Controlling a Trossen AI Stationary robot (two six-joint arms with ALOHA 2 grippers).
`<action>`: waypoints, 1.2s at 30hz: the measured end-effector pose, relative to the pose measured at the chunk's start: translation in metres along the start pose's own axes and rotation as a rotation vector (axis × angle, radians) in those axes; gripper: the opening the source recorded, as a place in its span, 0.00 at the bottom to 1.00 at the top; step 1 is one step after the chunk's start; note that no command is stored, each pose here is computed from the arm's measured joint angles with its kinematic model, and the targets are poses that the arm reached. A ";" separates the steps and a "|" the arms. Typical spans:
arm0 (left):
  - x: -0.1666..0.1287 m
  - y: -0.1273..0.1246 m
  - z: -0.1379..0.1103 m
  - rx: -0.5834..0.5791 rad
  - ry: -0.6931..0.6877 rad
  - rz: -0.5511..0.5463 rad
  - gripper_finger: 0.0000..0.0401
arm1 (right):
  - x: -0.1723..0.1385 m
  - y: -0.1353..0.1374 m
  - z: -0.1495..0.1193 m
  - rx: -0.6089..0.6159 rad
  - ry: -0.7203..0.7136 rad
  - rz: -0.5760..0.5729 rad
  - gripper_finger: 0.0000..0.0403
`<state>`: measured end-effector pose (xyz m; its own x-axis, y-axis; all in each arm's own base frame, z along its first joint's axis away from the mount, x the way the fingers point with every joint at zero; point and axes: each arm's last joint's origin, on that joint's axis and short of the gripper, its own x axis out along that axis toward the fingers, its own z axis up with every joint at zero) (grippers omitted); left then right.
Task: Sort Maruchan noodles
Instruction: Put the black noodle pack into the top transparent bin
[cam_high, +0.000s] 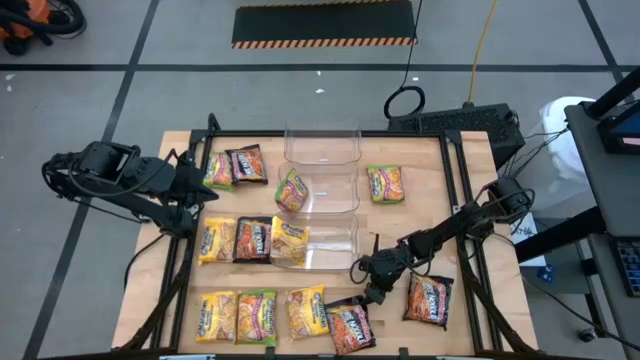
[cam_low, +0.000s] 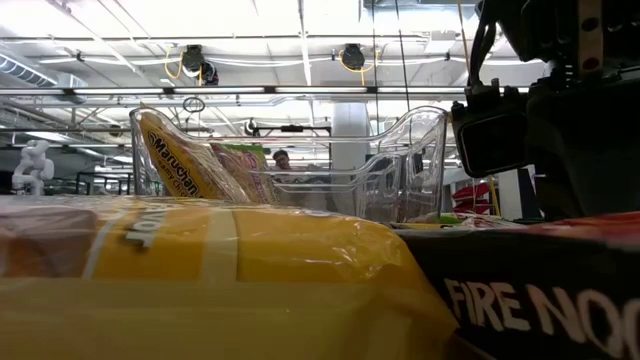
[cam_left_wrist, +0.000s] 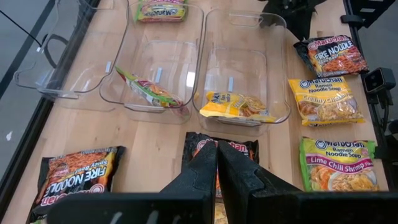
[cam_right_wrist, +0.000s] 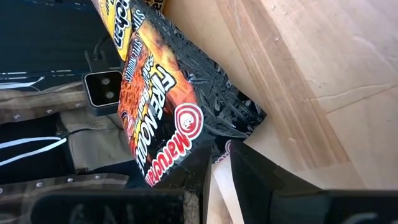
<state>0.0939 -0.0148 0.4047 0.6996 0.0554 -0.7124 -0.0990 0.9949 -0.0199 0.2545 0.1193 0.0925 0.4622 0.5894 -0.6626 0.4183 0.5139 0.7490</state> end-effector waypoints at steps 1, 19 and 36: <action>0.000 0.000 0.000 0.000 0.000 0.000 0.05 | 0.000 0.000 0.000 0.001 0.001 -0.004 0.13; 0.000 0.000 0.000 0.001 0.000 0.000 0.05 | 0.000 -0.006 -0.002 0.028 0.021 -0.057 0.13; 0.000 0.000 0.000 0.000 0.000 0.000 0.05 | 0.000 0.003 -0.001 -0.024 0.037 0.043 0.13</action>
<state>0.0939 -0.0148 0.4047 0.6999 0.0554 -0.7121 -0.0988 0.9949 -0.0197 0.2553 0.1212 0.0949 0.4501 0.6336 -0.6292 0.3796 0.5020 0.7771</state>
